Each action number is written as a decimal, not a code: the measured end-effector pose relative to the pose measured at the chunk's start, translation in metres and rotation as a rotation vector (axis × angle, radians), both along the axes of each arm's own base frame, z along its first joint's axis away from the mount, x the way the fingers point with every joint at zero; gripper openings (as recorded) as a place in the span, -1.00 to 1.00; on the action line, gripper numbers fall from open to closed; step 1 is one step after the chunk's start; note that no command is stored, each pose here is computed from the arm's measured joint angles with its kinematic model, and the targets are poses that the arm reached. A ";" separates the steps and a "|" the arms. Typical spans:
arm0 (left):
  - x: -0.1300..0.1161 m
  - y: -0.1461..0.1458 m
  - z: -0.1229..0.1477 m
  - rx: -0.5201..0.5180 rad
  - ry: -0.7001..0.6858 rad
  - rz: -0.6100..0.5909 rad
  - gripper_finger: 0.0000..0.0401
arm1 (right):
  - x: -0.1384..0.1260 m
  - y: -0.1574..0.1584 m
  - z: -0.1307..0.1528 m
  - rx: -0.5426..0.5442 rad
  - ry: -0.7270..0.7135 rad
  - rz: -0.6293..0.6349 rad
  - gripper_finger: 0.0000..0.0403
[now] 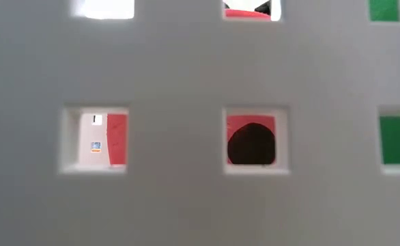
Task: Pick & Place Toys
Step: Put the red game piece into the red bin
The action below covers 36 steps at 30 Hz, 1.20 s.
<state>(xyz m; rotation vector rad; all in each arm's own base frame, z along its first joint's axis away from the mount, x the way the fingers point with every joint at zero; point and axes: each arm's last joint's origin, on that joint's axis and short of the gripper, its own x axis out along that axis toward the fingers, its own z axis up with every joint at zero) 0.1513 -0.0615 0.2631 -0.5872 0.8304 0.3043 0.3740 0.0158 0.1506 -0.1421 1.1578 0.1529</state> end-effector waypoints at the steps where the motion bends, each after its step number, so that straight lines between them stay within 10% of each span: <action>1: 0.000 0.000 0.000 0.000 -0.001 0.000 0.52 | 0.002 0.000 -0.001 0.000 -0.006 0.002 0.78; 15: 0.000 0.000 0.000 -0.009 -0.002 0.012 0.52 | 0.001 -0.001 -0.005 -0.048 0.012 -0.016 -0.36; 25: 0.000 0.000 -0.003 -0.016 0.008 0.027 0.52 | -0.002 -0.001 0.011 -0.031 -0.018 -0.049 -0.38; 36: 0.000 0.000 -0.003 -0.047 0.006 0.062 0.52 | -0.037 -0.020 0.094 0.052 -0.179 -0.249 -0.38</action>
